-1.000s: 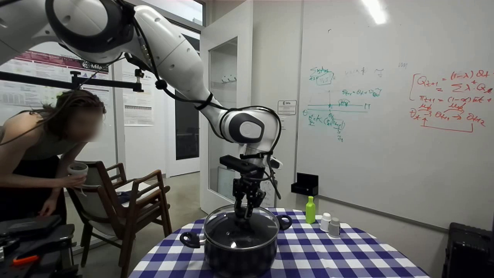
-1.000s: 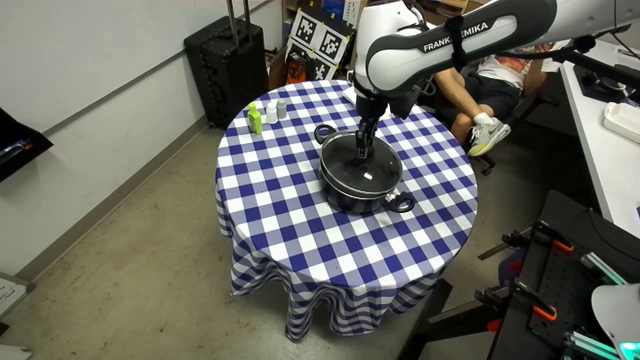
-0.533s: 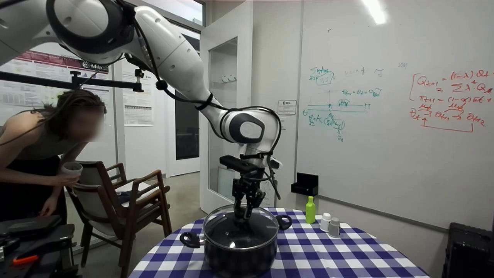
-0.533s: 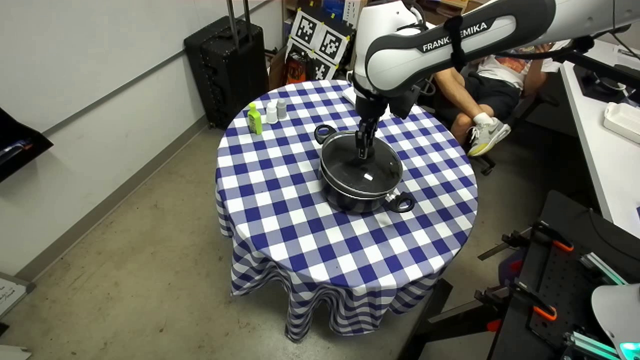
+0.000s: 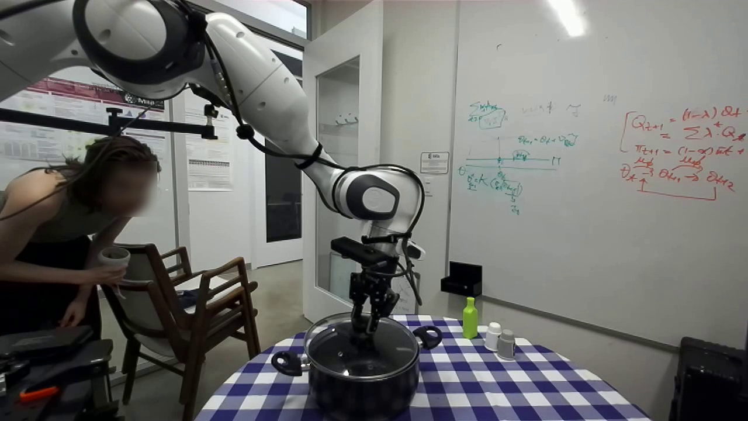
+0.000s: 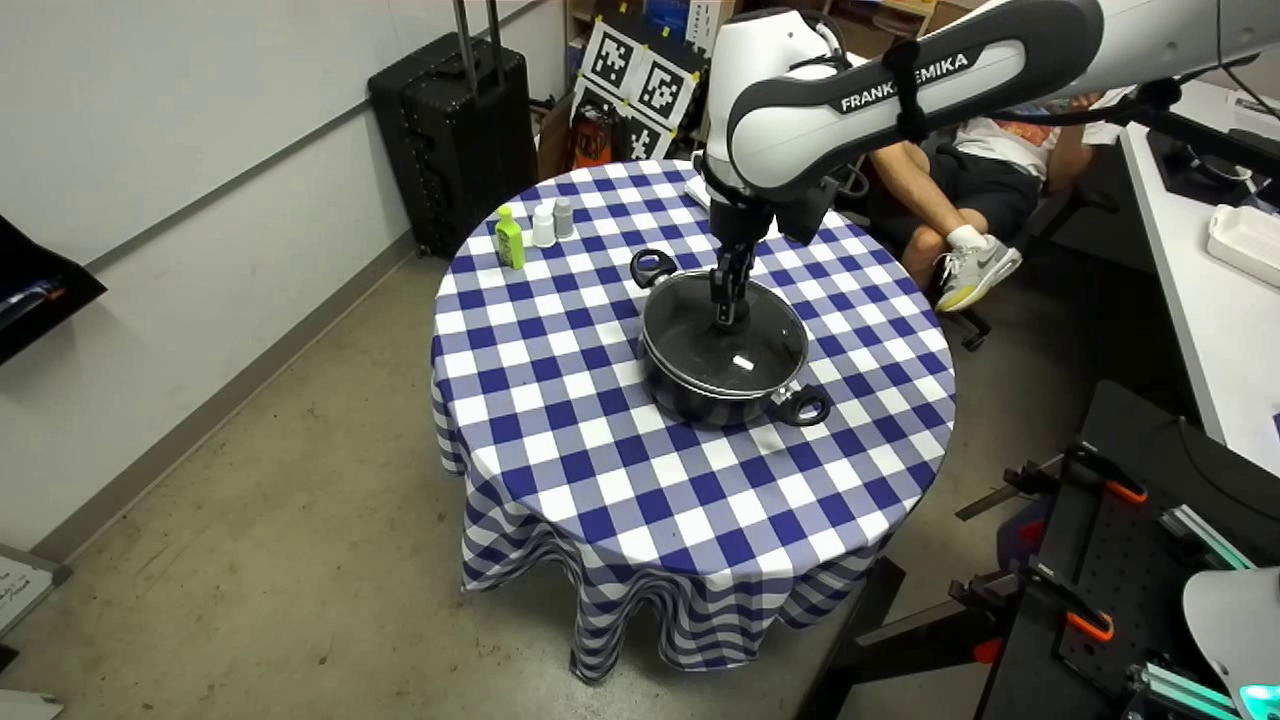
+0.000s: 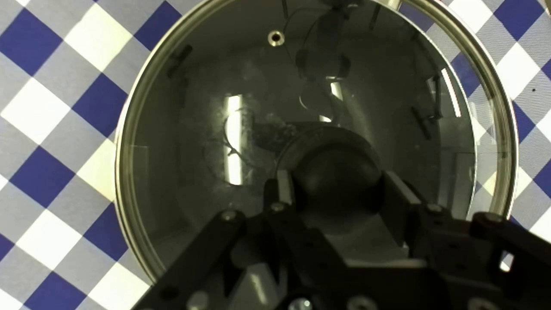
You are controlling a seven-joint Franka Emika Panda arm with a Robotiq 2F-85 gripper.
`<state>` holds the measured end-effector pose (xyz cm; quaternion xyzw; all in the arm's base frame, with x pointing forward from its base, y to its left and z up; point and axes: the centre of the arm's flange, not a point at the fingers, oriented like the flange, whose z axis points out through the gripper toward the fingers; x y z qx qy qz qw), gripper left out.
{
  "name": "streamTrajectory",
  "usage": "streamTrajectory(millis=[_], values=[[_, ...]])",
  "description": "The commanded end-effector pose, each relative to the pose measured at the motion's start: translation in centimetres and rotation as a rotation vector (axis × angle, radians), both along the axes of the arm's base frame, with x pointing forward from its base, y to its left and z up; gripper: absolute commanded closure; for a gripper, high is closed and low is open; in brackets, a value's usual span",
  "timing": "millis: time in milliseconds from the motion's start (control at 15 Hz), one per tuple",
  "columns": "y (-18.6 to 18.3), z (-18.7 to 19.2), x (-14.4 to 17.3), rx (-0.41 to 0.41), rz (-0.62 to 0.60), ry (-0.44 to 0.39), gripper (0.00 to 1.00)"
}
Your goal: Put the glass lid on the black pot
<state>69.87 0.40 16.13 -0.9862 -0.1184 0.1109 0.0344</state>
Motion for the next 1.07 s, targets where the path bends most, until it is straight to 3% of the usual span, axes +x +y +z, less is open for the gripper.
streamTrajectory(millis=[0, 667, 733, 1000], values=[[-0.12, 1.05, 1.04, -0.014, -0.018, -0.008, 0.75], [-0.54, 0.78, 1.02, -0.022, -0.039, 0.0, 0.75], [-0.47, 0.74, 1.02, -0.02, -0.036, 0.006, 0.27], [-0.46, 0.82, 0.99, -0.02, -0.034, 0.007, 0.03]])
